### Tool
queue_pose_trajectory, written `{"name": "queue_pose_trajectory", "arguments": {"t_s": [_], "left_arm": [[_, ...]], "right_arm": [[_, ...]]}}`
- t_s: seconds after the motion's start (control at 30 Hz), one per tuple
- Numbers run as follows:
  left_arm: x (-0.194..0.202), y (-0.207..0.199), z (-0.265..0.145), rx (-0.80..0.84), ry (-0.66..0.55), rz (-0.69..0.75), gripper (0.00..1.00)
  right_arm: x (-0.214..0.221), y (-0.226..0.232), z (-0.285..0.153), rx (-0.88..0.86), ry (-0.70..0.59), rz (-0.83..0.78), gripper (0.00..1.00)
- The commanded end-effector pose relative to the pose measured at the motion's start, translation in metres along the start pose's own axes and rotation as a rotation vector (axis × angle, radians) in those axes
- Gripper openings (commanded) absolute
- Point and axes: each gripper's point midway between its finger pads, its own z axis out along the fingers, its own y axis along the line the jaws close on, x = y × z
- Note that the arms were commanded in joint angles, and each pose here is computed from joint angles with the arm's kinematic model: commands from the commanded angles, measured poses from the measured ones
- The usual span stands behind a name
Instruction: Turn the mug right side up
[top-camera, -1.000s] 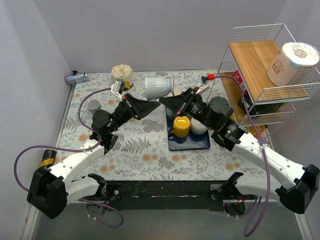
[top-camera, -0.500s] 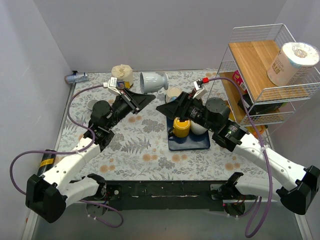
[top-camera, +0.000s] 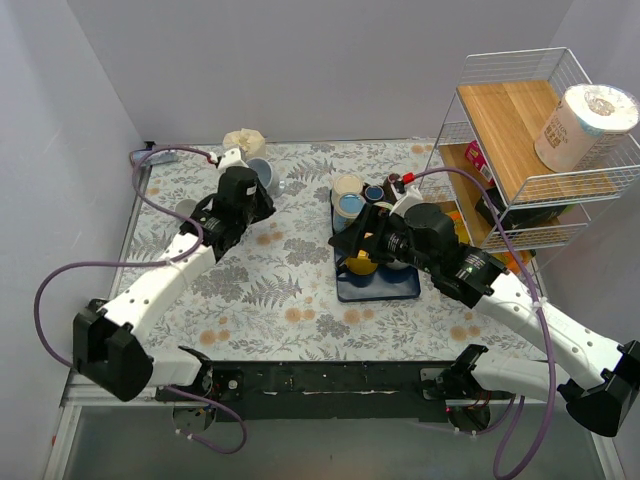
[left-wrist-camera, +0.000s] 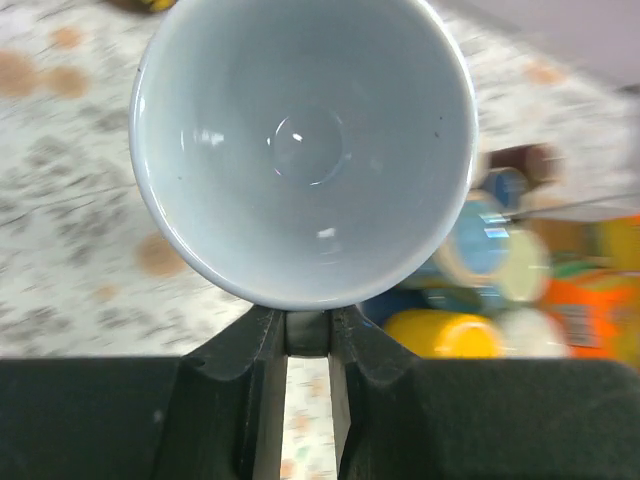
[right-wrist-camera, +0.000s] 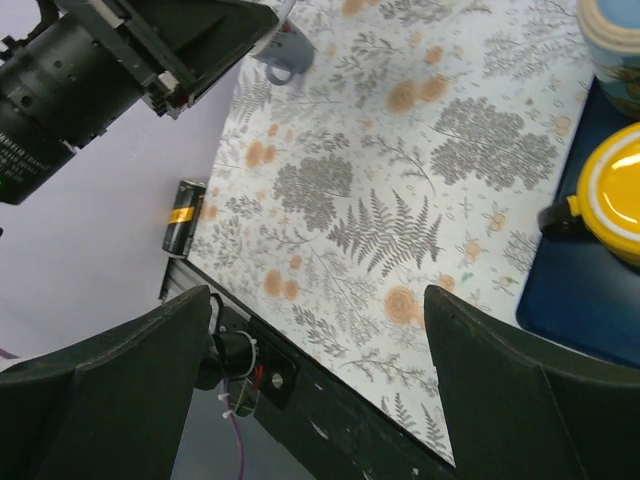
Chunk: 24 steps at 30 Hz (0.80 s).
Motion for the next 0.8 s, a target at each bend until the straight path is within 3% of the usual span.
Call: {"name": "queue_pose_trajectory", "arguments": {"t_s": [0.0,0.37,0.77], "left_arm": [[0.01,0.067,0.011,-0.306,0.05,0.18,0.0],[0.021,0.159,0.03,-0.548,0.131,0.2,0.0],[0.013,0.194,0.064,-0.529,0.114,0.203,0.0]], "right_arm": [[0.008,-0.027,-0.007,0.12,0.018,-0.024,0.93],[0.011,-0.044,-0.008,0.2,0.019,-0.03,0.92],[0.018,-0.05,-0.006,0.208,0.041,-0.038,0.94]]}}
